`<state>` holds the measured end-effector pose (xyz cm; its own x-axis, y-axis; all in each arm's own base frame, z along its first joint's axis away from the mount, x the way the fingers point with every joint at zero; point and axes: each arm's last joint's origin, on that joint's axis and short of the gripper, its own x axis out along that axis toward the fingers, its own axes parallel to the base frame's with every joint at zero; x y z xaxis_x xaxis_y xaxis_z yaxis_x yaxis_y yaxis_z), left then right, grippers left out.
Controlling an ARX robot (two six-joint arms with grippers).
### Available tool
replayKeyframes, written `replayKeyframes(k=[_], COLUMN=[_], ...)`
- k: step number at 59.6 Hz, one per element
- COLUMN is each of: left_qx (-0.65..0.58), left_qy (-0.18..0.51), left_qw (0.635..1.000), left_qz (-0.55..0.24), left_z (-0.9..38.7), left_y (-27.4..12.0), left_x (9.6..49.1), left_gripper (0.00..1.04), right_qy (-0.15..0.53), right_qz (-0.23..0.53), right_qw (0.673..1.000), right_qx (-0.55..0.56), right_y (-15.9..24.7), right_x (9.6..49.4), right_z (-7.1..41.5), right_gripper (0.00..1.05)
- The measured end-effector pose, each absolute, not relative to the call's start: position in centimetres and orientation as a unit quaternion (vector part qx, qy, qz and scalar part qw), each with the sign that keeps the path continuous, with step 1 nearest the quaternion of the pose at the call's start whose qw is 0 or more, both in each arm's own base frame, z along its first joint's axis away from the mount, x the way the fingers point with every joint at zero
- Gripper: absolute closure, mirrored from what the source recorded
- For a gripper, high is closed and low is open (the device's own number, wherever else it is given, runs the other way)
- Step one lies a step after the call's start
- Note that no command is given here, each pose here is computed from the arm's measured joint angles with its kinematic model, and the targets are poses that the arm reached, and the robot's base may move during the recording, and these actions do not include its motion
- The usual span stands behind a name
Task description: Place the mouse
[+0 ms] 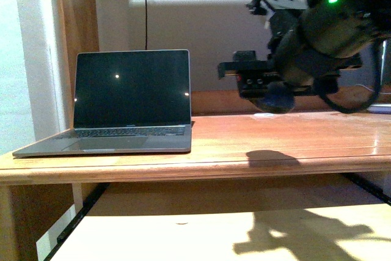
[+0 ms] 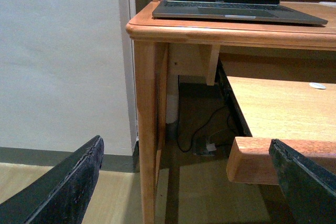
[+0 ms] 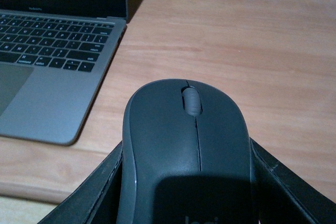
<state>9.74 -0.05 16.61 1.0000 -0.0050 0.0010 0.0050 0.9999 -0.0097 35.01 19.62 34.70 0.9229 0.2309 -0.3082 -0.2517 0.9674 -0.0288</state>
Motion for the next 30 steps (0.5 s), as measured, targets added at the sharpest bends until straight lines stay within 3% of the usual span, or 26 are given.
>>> replayKeyframes(k=[13, 30], left_qx=[-0.005, -0.005], left_qy=[0.000, 0.000], left_qw=[1.000, 1.000], left_qz=[-0.002, -0.002], left_z=[16.6, 16.6], left_y=[0.0, 0.0], left_x=[9.7, 9.7], left_gripper=[0.08, 0.08], right_qy=[0.150, 0.172], right_qz=[0.086, 0.037], right_qw=[0.981, 0.977], right_qx=[-0.082, -0.123], right_y=[22.9, 23.3], right_x=[39.1, 43.1], right_z=[32.5, 29.2], right_gripper=[0.47, 0.47])
